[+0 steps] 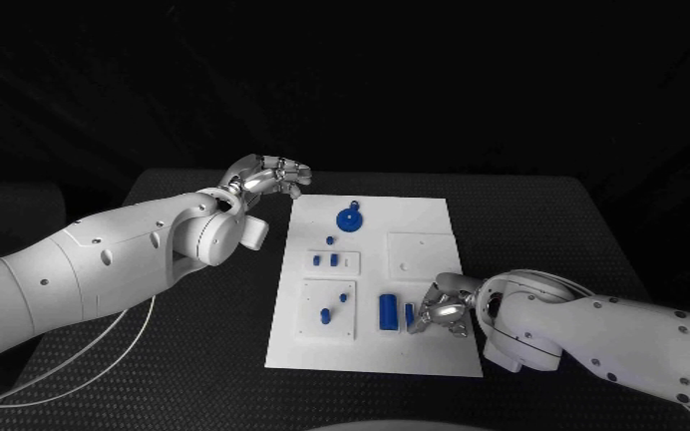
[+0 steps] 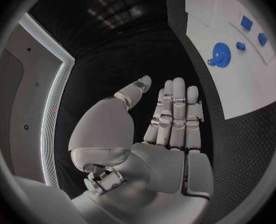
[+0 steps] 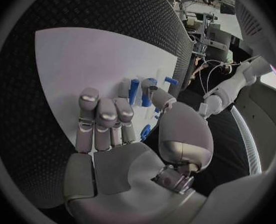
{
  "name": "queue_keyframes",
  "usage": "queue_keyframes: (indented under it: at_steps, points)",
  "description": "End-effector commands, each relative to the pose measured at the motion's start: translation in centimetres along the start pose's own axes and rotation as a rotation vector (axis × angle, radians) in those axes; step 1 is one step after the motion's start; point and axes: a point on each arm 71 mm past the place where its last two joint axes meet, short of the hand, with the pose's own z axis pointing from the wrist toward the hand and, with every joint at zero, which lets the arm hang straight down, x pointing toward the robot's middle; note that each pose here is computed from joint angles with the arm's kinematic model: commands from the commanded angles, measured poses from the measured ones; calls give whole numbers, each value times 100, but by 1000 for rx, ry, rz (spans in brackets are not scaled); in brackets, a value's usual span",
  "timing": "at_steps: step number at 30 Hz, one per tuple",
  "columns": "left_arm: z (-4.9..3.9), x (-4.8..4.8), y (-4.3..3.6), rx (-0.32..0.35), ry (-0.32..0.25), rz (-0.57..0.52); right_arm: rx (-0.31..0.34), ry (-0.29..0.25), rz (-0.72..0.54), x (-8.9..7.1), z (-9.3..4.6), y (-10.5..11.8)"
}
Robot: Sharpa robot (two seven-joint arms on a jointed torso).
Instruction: Assemble the parts on the task board
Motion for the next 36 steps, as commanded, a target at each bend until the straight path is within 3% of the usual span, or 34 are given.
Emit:
queue_keyframes:
  at_steps: [1, 15, 25, 36]
  points:
    - [4, 26, -13, 7, 15, -8, -25, 27, -83, 29, 3, 18]
    - [4, 26, -12, 6, 15, -8, 4, -17, -75, -4, 52, 9]
    - [5, 25, -10, 4, 16, -8, 55, -8, -145, 11, 104, 0]
    - [3, 22, -9, 3, 15, -8, 48, 10, -137, 20, 86, -22]
